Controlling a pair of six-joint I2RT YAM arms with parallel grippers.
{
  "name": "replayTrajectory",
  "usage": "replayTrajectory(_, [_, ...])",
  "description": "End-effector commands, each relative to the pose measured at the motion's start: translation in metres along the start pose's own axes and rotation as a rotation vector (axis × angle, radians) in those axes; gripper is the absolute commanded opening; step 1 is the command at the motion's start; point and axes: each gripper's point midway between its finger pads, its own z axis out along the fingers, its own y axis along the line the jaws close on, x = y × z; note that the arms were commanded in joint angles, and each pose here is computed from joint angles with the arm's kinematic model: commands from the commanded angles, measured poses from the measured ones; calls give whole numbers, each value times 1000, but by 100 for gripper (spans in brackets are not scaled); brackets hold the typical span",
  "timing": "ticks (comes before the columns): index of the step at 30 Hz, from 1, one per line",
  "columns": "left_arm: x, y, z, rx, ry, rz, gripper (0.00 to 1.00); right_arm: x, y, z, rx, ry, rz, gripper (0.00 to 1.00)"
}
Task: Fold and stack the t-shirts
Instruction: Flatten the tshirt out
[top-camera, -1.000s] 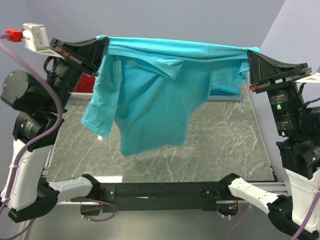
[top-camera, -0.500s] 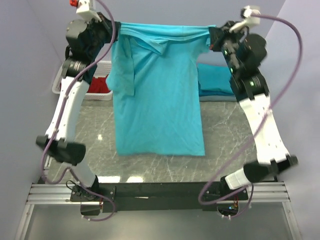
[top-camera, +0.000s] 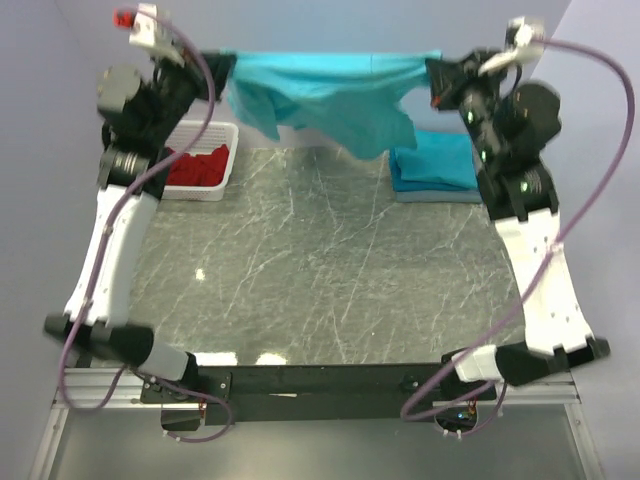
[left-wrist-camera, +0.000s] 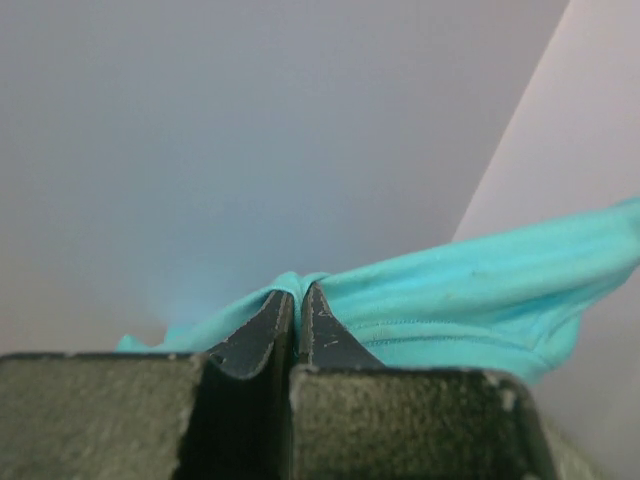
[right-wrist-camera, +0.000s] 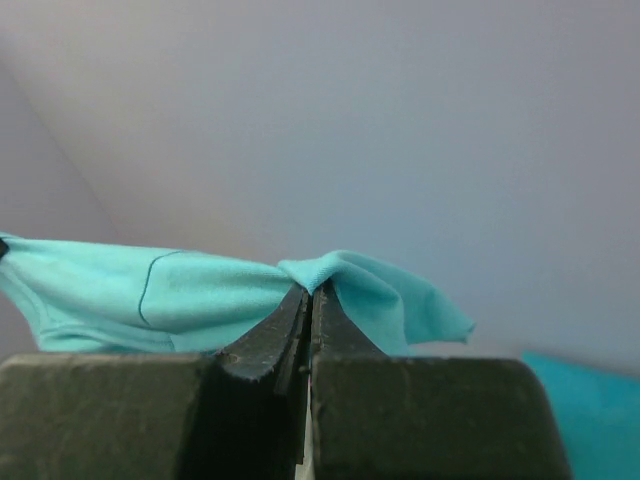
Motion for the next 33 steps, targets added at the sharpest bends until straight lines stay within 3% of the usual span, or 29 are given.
replayTrajectory(1, [27,-2,-37,27,51,130,1,74,-11,-32,28,145,124,0])
replayTrajectory(2, [73,5,-56,30,140,115,0,78,-3,-52,-2,152,159,0])
replayTrajectory(3, [97,7,-67,34,185,99,1,138,-10,-67,15,271,215,0])
replayTrajectory(4, [119,9,-78,33,215,80,0,159,-10,-80,20,306,252,0])
replayTrajectory(5, [166,16,-103,4,299,6,1,179,-6,-93,19,343,287,0])
replayTrajectory(6, [186,24,-115,-39,331,-31,0,195,20,-112,-52,390,326,0])
replayTrajectory(7, [195,24,-131,-75,345,-84,1,250,16,-141,8,554,349,0])
replayTrajectory(8, [239,36,-155,-149,429,-154,1,265,23,-160,26,606,362,0])
replayTrajectory(9, [257,52,-172,-272,457,-200,1,302,36,-188,18,715,400,0])
replayTrajectory(11, [300,54,-213,-374,487,-369,6,318,54,-223,-46,804,456,0])
replayTrajectory(13, [305,44,-231,-391,448,-481,21,349,64,-265,-82,946,450,0])
replayTrajectory(14, [325,46,-251,-433,491,-512,33,356,62,-276,-80,987,425,0])
replayTrajectory(15, [329,46,-261,-468,503,-530,76,366,58,-289,-71,1038,394,0])
replayTrajectory(16, [333,51,-282,-560,515,-538,90,374,58,-308,-90,1119,376,8])
replayTrajectory(17, [338,55,-294,-609,523,-541,99,379,62,-319,-130,1173,369,22])
replayTrajectory(18, [339,59,-304,-653,524,-545,99,385,61,-331,-155,1221,350,39])
replayTrajectory(19, [330,60,-309,-673,484,-544,99,387,67,-338,-198,1257,363,71])
replayTrajectory(20, [331,61,-317,-706,492,-548,100,388,69,-341,-218,1270,354,84])
replayTrajectory(25, [306,51,-303,-613,388,-553,99,363,72,-299,-247,1119,266,87])
replayTrajectory(26, [302,48,-297,-587,375,-562,99,361,61,-282,-172,1070,222,88])
replayTrajectory(30, [310,33,-273,-462,410,-605,99,329,42,-215,-28,872,165,93])
replayTrajectory(33, [326,20,-254,-357,444,-671,100,330,20,-167,36,826,189,96])
